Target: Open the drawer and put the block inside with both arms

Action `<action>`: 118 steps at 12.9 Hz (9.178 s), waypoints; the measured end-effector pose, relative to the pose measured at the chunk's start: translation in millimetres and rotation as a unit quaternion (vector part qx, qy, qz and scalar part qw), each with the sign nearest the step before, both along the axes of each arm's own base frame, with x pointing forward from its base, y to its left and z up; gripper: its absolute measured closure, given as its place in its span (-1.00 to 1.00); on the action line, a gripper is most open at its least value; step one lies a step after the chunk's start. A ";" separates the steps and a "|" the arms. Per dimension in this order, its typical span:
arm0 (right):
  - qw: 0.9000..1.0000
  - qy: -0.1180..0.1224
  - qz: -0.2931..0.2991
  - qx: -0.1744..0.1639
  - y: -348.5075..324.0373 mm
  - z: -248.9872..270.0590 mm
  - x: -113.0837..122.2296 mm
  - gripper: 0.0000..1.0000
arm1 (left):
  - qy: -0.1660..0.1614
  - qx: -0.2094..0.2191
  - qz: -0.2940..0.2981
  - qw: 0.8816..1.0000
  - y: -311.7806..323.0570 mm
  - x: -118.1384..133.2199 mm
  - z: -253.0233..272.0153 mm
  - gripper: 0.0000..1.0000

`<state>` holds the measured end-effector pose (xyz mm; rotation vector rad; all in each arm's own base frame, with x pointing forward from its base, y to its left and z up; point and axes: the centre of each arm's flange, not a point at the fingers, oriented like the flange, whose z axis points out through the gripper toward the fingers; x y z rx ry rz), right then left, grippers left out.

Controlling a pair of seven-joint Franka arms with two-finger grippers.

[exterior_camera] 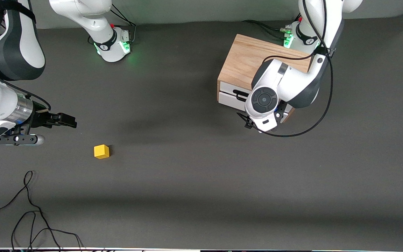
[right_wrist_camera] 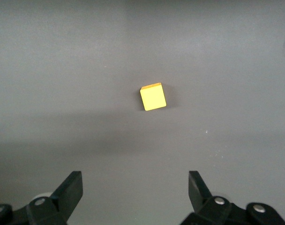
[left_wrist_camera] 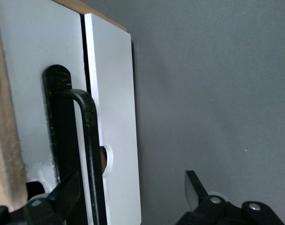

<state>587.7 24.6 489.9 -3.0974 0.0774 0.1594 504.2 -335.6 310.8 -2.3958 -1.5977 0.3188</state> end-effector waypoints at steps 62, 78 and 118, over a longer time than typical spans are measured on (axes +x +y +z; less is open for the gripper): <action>1.000 0.009 0.018 -0.006 87.9 -90.3 61.9 -0.09 | -0.068 -0.152 -0.429 0.888 270.5 112.1 280.4 -1.00; 0.986 0.006 -0.154 0.065 503.9 -7.6 -65.3 -0.09 | -0.085 -0.138 -0.543 0.824 317.7 62.6 283.7 -1.00; 0.977 -0.086 -0.187 0.054 324.2 86.3 15.6 -1.00 | -0.074 -0.146 -0.546 0.822 314.9 57.0 280.5 -1.00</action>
